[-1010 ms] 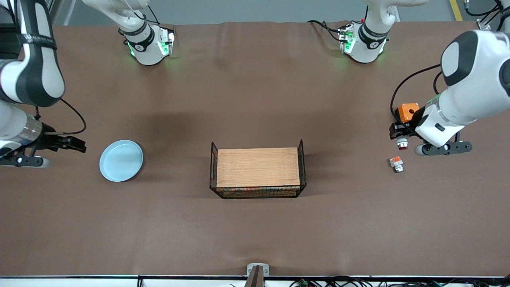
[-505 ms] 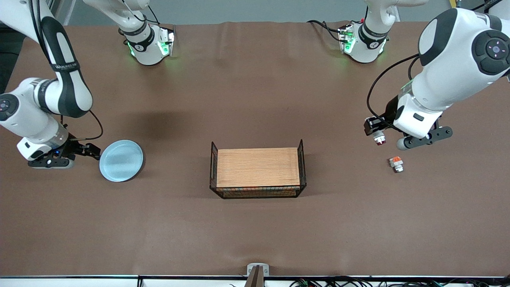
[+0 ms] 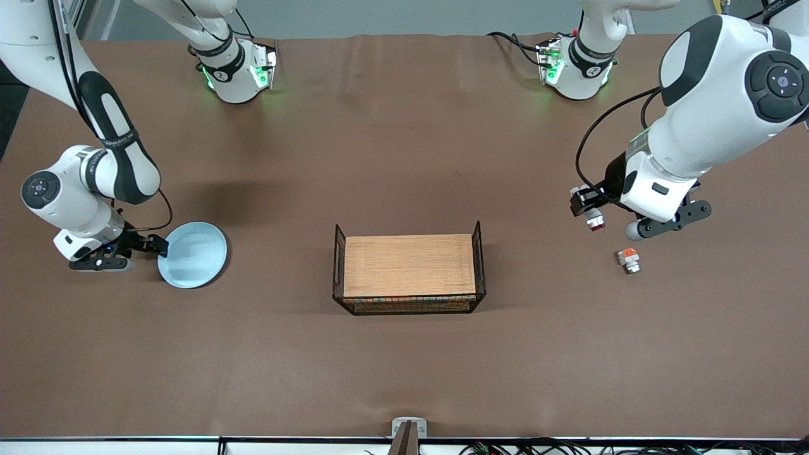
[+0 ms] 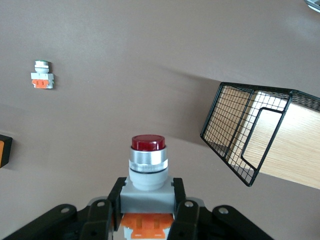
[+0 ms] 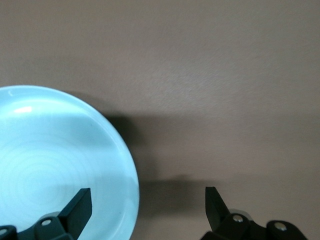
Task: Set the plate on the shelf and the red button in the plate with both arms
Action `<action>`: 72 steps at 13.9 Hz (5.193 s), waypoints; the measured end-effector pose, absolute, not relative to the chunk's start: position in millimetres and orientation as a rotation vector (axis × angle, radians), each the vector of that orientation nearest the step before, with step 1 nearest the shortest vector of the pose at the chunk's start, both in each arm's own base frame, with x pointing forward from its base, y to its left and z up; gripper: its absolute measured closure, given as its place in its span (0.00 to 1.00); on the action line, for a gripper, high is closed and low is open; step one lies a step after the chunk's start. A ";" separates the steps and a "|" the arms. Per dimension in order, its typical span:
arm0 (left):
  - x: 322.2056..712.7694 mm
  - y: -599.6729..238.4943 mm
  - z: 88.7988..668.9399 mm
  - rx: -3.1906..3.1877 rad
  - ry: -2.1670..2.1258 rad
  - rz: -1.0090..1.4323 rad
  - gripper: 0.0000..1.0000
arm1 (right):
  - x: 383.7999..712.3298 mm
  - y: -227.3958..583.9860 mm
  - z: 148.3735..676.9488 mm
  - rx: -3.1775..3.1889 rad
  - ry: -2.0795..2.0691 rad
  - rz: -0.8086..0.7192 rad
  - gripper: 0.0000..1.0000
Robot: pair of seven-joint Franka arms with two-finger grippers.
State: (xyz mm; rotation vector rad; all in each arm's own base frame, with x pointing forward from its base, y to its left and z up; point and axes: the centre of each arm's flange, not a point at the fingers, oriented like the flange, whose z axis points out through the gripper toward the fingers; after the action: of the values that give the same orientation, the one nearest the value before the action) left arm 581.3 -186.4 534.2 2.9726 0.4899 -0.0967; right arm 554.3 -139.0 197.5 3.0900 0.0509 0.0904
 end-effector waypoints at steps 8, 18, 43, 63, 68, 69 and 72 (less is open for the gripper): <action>583.2 -183.7 535.3 2.970 0.498 -0.093 0.59 | 551.5 -133.1 178.5 3.167 0.043 0.071 0.03; 583.3 -182.7 535.2 2.965 0.528 -0.097 0.59 | 559.5 -130.7 182.1 3.170 0.077 0.072 0.84; 585.2 -179.2 538.4 2.957 0.564 -0.090 0.59 | 516.8 241.5 594.1 2.713 -1.674 -0.160 0.97; 561.2 -253.2 572.7 2.743 1.150 -0.101 0.59 | 504.6 488.6 464.3 2.173 -2.361 0.051 0.97; 554.4 -289.4 564.3 2.646 1.371 -0.158 0.59 | 497.4 518.5 434.9 2.142 -2.375 0.130 0.97; 556.6 -298.1 561.9 2.612 1.426 -0.171 0.59 | 498.9 520.9 430.9 2.141 -2.383 0.128 0.97; 568.6 -327.0 540.4 2.486 1.597 -0.211 0.59 | 501.9 526.2 423.0 2.136 -2.396 0.141 0.97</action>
State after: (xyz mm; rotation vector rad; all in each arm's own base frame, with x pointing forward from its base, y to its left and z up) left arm 568.6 -327.0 540.4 2.4856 1.5973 -0.2108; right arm 501.9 526.2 423.0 2.1363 -2.3958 0.1405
